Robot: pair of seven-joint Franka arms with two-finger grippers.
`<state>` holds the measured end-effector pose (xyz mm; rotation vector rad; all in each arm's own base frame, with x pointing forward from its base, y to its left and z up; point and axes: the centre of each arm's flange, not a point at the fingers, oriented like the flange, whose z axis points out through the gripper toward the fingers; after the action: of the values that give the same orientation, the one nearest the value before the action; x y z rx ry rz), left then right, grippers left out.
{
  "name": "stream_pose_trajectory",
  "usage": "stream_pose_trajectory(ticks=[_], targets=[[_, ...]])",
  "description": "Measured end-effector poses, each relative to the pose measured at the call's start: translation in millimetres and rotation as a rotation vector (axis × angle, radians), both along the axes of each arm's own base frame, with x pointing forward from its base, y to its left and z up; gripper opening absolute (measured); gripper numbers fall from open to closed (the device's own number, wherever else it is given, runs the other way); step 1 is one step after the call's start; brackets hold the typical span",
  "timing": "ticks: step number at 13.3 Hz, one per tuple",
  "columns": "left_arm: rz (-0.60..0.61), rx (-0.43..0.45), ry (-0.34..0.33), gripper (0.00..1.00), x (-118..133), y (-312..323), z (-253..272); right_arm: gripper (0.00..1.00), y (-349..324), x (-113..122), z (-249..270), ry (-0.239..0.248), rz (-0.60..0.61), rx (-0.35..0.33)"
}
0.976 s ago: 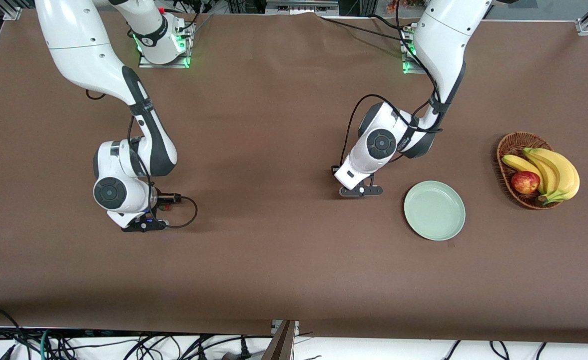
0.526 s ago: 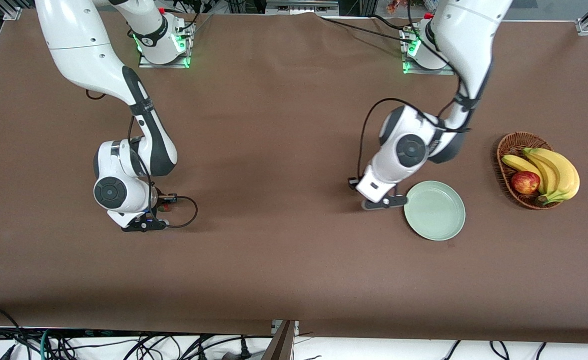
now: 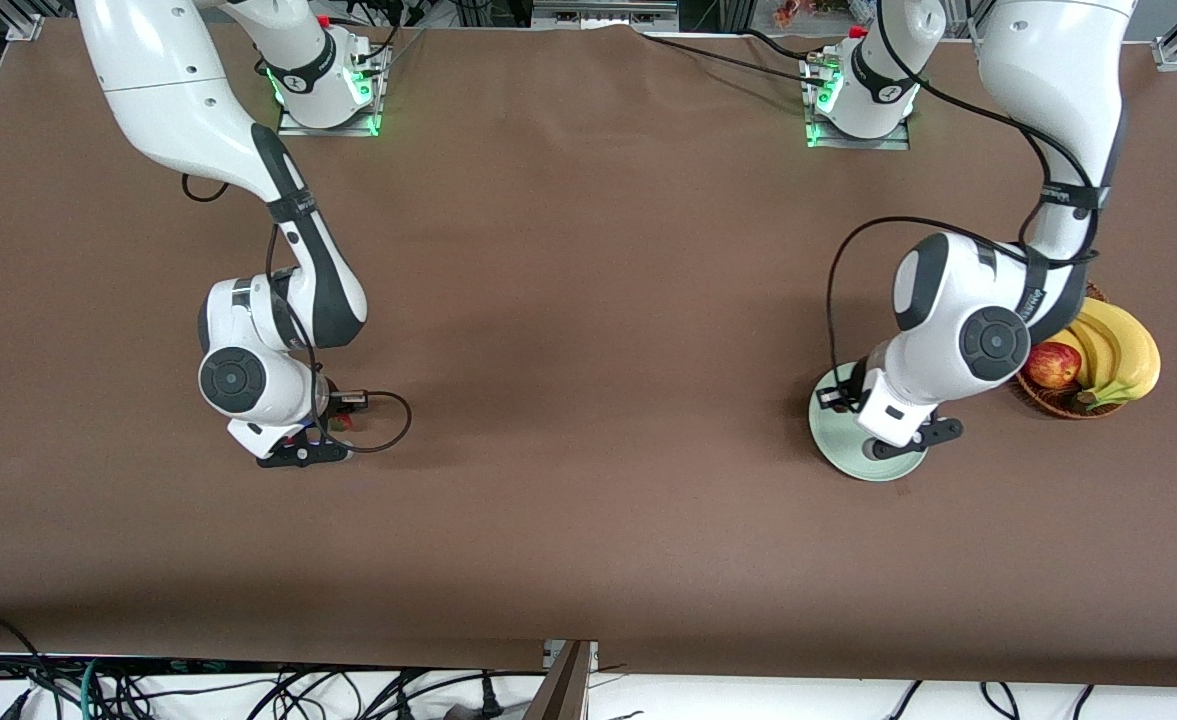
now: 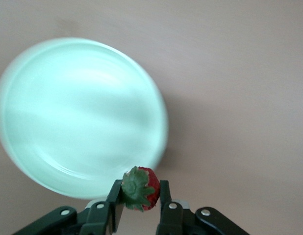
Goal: Collect all strawberries into plate
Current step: 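Drop the strawberry onto the plate while the right gripper grasps another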
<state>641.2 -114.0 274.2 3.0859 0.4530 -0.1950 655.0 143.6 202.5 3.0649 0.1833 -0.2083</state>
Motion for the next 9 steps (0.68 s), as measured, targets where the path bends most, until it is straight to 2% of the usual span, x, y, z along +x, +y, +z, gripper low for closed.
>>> stream_pose_trajectory(ticks=[2, 4, 5, 7, 8, 9], targets=[[-0.016, 0.023, 0.021, 0.33, 4, 35, -21, 0.16, 17, 1, 6, -0.011, 0.004, 0.023], [-0.027, 0.021, 0.051, 0.33, 3, 54, -45, 0.16, 49, -3, 11, -0.024, -0.047, 0.079], [-0.031, 0.021, 0.057, 0.33, 3, 54, -57, 0.16, 74, -7, 13, -0.038, -0.080, 0.113], [-0.042, 0.021, 0.057, 0.34, 4, 50, -71, 0.16, 128, -22, 16, -0.070, -0.121, 0.138], [-0.051, 0.022, 0.056, 0.35, 4, 49, -73, 0.16, 149, -30, 17, -0.079, -0.125, 0.141], [-0.060, 0.020, 0.050, 0.42, 6, 49, -72, 0.18, 159, -34, 16, -0.082, -0.121, 0.141]])
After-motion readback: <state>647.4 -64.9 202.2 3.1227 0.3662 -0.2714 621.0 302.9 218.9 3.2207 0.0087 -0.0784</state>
